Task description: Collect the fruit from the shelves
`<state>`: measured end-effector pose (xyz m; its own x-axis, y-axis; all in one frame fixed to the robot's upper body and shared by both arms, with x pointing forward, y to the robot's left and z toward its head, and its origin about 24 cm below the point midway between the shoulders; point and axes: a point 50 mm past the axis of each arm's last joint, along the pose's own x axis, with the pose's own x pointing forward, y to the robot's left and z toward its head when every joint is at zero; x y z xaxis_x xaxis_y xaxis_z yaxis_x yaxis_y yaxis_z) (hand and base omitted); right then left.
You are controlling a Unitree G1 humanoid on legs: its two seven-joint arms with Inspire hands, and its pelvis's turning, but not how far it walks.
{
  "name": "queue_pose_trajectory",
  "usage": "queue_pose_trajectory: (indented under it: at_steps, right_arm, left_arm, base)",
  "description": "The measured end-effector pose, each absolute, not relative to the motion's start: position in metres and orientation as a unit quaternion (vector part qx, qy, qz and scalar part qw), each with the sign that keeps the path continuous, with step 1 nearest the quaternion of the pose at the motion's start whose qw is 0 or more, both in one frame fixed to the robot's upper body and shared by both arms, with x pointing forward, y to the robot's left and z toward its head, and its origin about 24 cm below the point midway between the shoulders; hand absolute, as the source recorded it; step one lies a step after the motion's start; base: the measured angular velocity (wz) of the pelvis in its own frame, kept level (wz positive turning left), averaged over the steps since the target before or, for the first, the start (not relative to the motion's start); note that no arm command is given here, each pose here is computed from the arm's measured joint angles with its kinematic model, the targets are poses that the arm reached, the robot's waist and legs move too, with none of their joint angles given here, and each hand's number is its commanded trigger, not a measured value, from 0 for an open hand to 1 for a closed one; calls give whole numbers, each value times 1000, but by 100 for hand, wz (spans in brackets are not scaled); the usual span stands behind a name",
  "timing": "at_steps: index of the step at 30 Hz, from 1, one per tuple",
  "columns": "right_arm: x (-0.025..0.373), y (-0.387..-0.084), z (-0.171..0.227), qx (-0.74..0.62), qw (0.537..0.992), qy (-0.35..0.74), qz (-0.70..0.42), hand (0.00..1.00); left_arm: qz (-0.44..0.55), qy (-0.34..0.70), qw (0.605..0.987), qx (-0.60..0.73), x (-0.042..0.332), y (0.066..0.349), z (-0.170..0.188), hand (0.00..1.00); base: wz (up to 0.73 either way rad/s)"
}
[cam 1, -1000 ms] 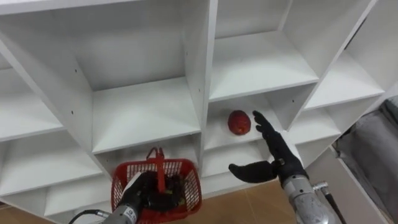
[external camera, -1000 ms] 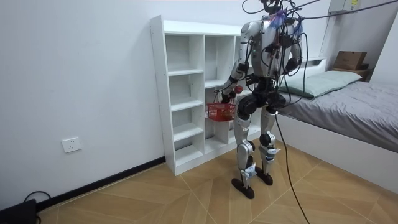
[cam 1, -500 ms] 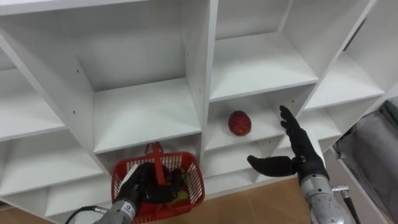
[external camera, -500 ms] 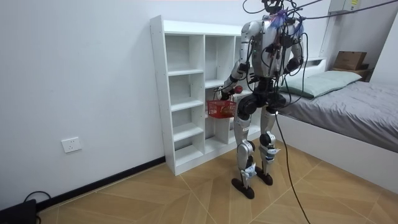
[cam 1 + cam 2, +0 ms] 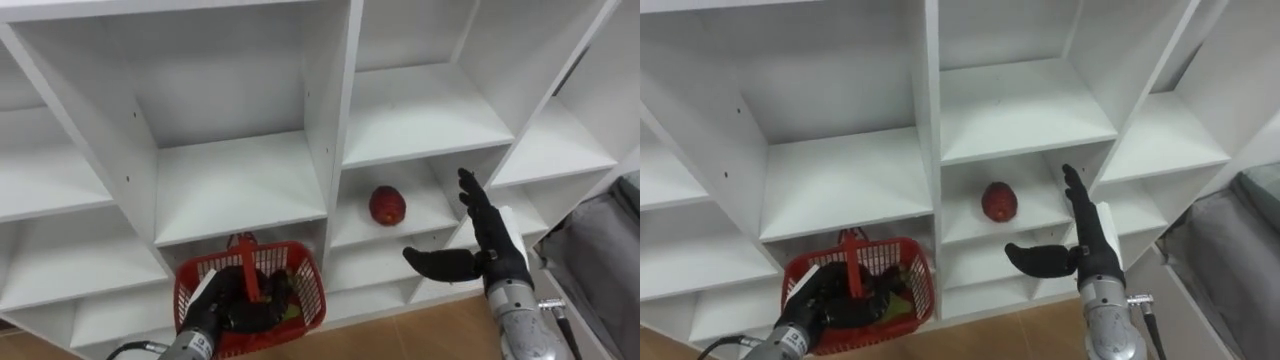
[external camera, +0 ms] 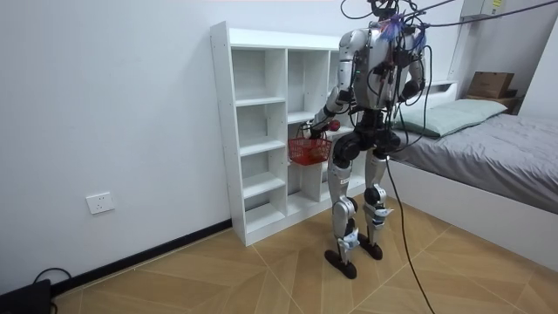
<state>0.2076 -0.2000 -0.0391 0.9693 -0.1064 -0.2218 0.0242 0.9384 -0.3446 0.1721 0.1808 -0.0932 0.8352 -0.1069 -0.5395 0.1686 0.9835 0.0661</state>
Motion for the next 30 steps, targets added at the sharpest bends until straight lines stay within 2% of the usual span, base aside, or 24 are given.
queue_pose_trajectory:
  at_steps: [21, 30]
  right_arm:
    - [207, -200, -39, -174, 977, 120, -34, 0]
    - [206, -206, -42, -197, 972, 127, -32, 0]
  left_arm:
    - [-68, 290, 953, 54, 164, 182, -97, 100]
    - [-60, 324, 942, 62, 142, 189, -108, 100]
  base:
    - [1]
    - [17]
